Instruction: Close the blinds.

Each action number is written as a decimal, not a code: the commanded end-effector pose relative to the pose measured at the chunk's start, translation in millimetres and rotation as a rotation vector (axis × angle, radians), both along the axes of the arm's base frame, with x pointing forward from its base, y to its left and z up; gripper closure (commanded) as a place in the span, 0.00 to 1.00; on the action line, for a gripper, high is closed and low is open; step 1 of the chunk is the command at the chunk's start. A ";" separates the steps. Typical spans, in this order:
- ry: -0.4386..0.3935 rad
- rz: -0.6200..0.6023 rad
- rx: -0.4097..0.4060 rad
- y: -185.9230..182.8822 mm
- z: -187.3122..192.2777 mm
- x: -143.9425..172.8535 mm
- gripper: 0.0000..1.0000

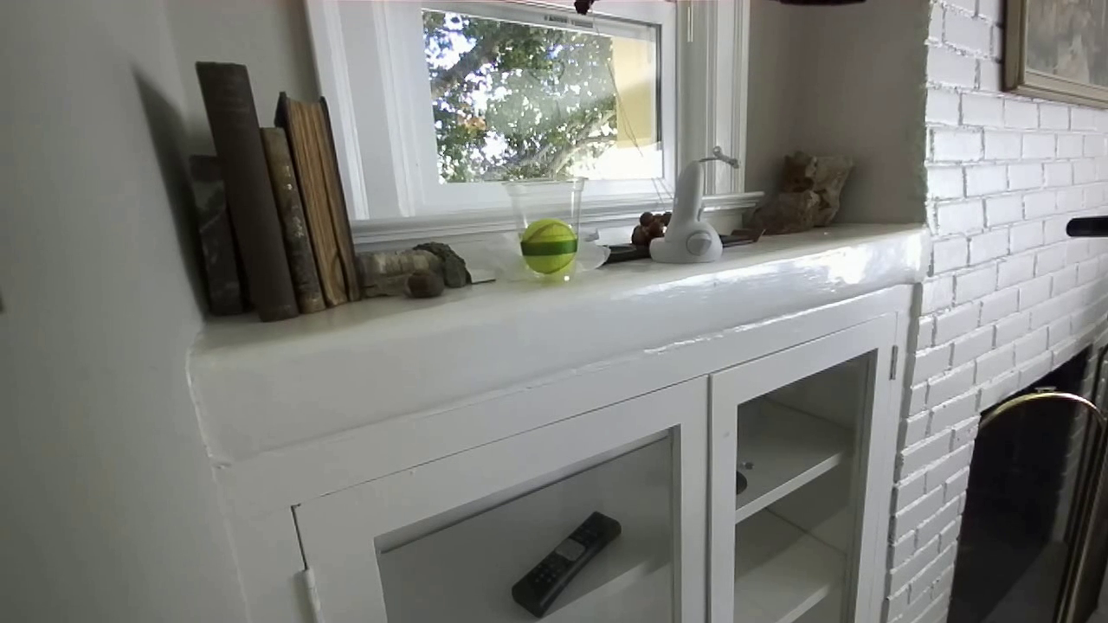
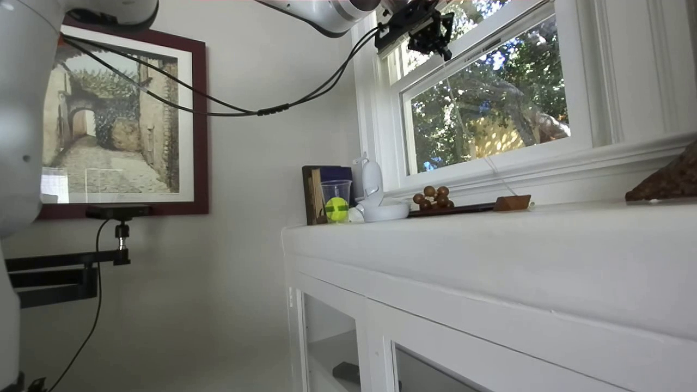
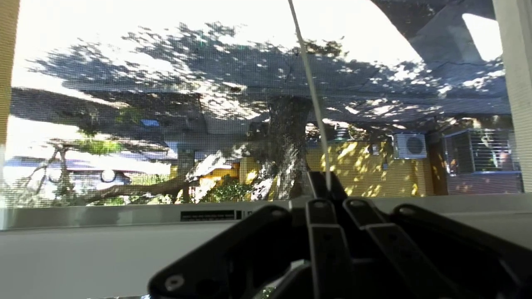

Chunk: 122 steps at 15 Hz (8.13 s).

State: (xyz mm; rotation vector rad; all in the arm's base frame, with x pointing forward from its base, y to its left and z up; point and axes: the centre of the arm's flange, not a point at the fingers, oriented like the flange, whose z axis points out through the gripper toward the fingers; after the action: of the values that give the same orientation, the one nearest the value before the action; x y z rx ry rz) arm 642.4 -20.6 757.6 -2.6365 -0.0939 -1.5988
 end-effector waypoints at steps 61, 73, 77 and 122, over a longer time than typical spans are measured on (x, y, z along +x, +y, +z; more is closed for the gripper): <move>0.197 -0.166 -0.178 -65.4 28.4 -120.0 0.00; 0.194 -0.137 -0.190 -73.7 -119.9 -133.9 0.00; 0.137 -0.161 -0.197 -86.1 -148.3 -121.5 0.00; -0.016 -0.203 -0.195 -94.6 -137.2 -7.6 1.00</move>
State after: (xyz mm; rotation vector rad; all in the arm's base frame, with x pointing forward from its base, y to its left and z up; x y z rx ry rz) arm 630.5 -117.6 610.5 -2.8840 -0.0406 -1.7722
